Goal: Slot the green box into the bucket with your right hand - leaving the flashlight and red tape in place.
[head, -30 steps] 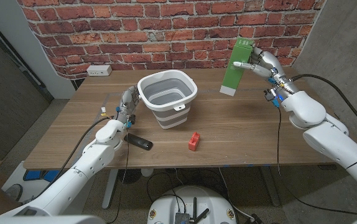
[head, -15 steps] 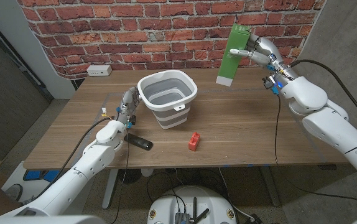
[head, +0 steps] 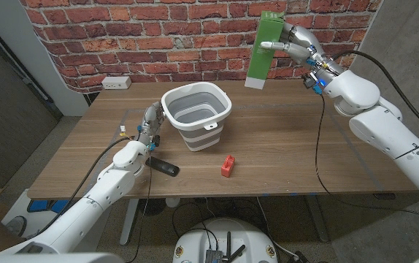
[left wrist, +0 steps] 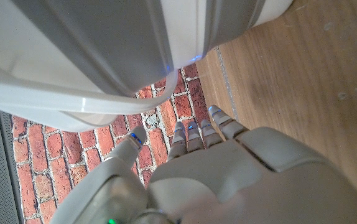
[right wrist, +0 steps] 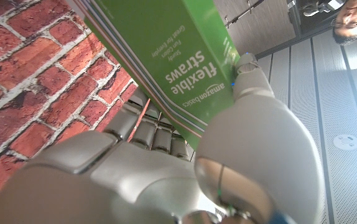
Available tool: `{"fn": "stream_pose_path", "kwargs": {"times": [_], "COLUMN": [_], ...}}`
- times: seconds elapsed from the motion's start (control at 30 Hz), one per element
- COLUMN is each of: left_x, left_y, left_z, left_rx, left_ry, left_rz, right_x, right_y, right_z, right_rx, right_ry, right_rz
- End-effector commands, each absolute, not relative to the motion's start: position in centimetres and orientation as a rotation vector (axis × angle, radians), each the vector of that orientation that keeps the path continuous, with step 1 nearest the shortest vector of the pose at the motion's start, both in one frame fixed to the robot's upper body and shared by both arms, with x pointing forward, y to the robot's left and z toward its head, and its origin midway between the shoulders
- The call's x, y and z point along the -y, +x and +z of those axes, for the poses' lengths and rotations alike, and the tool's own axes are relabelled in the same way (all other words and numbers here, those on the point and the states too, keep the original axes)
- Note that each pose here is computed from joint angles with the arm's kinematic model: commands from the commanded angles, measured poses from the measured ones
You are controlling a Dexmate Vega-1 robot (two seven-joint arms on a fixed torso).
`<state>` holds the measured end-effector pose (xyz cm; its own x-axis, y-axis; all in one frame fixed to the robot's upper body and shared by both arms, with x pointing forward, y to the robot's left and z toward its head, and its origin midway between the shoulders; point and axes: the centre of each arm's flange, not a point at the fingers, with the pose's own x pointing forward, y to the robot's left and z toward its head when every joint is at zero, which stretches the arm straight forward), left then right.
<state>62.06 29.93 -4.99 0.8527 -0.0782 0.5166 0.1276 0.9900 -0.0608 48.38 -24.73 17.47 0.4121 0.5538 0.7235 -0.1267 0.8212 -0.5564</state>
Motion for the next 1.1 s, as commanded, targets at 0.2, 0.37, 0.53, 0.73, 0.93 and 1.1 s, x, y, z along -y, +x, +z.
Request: {"fn": "stream_pose_path", "kwargs": {"times": [0.2, 0.37, 0.53, 0.73, 0.93, 1.1], "left_x": [-30.3, -30.5, -30.6, -30.5, -30.5, -30.1], "left_y": [62.4, 62.5, 62.6, 62.7, 62.7, 63.0], "left_z": [-4.3, -4.0, -3.9, -3.8, -3.8, -3.9], "left_rx": [0.548, 0.550, 0.554, 0.552, 0.553, 0.551], "left_ry": [-0.084, -0.080, -0.084, -0.084, -0.083, -0.085], "left_rz": [-0.118, -0.113, -0.121, -0.123, -0.122, -0.131], "right_x": [19.8, 18.1, 16.5, 14.9, 13.8, 13.1], "right_y": [49.9, 50.7, 51.2, 51.8, 52.2, 52.2], "right_z": [22.2, 22.8, 23.4, 23.4, 22.8, 22.3], "right_rx": [1.117, 1.123, 1.122, 1.101, 1.082, 1.078], "right_ry": [-0.481, -0.480, -0.498, -0.513, -0.528, -0.573], "right_rz": [0.622, 0.667, 0.700, 0.722, 0.713, 0.682]}}
